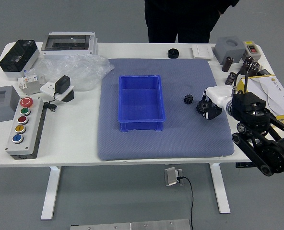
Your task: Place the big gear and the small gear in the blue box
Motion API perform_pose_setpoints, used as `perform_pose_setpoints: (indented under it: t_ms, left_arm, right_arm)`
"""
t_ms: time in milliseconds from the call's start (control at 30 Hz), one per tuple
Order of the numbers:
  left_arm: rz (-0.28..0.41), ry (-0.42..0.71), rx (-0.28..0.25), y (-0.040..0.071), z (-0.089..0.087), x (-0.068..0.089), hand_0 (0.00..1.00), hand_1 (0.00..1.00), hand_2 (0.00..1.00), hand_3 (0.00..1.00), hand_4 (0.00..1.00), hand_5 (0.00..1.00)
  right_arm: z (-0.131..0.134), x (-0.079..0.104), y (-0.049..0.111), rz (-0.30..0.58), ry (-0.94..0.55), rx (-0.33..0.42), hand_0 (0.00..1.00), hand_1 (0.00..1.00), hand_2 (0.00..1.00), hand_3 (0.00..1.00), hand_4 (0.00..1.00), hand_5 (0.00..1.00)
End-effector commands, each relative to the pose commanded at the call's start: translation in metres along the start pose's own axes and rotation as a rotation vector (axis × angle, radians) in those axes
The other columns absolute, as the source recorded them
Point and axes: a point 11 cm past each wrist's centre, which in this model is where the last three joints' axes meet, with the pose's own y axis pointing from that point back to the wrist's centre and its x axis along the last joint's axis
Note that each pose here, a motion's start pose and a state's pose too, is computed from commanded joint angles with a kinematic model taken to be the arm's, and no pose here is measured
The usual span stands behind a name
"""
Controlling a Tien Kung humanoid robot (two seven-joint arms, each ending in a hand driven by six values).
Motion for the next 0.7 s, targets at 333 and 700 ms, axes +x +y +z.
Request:
perform_pose_setpoints:
  t_ms: [333,700]
  left_arm:
    - [0.003,0.001,0.004,0.0,-0.002,0.002,0.853,0.833,0.828,0.834,0.749,0.389]
    - [0.004,-0.001,0.005,0.0,-0.002,0.002,0.853,0.833,0.828,0.834,0.749,0.389]
  right_arm:
    - [-0.007,0.054,0.024,0.128,0.011,0.048,0.513,0.43,0.432,0.43,0.611,0.192]
    - [-0.061,0.087,0.04,0.216,-0.012,0.19,0.52,0.431,0.432,0.432,0.594,0.183]
